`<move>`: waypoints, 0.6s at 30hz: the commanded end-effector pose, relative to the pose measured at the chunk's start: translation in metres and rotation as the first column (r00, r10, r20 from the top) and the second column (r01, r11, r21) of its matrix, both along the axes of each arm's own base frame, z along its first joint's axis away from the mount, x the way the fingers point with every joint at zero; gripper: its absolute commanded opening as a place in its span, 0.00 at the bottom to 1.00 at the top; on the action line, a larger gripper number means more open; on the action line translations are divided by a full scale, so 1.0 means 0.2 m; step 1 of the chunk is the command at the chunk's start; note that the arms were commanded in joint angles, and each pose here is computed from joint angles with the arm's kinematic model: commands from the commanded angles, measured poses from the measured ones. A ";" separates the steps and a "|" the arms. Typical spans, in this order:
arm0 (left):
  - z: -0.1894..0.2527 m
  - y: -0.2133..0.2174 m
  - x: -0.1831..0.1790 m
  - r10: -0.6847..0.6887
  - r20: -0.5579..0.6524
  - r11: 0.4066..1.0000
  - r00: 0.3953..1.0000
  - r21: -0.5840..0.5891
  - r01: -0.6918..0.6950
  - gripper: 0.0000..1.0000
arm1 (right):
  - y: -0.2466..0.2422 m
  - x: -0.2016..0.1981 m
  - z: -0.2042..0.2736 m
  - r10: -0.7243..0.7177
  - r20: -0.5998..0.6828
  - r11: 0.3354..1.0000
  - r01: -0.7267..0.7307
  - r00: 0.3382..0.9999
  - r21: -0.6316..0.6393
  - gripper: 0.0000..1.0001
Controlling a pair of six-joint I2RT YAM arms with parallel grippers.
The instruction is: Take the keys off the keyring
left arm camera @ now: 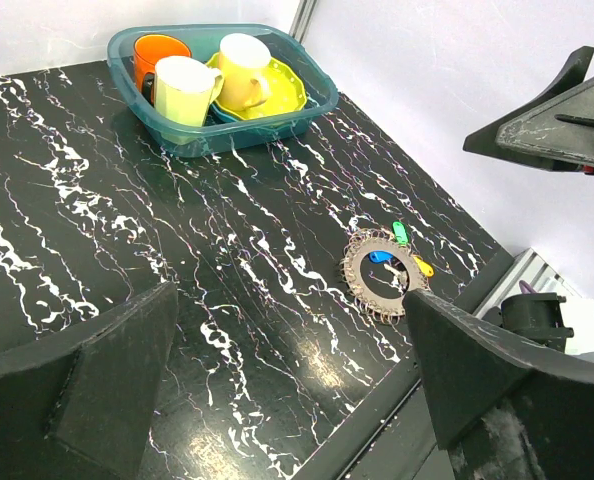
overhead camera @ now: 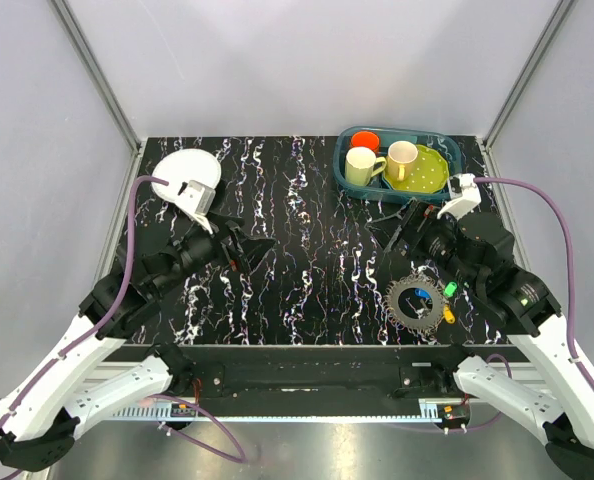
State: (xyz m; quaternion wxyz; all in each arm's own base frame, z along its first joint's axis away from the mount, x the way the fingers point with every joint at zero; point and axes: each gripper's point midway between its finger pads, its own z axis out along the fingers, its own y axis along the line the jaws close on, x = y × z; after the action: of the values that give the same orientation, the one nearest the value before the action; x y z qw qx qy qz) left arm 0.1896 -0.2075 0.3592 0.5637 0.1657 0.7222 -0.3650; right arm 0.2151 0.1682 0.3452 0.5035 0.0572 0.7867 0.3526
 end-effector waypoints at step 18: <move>-0.18 0.12 0.14 0.179 0.045 0.977 0.983 0.106 -0.183 0.99 | -0.20 0.00 -0.26 -0.253 -0.187 0.966 0.239 0.949 -0.093 0.96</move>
State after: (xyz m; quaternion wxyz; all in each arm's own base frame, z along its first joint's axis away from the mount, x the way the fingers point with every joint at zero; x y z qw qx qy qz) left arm 0.2022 -0.1974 0.3335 0.5727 0.1587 0.7388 -0.3179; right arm 0.2136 0.1545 0.3279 0.4892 0.1038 0.8008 0.3295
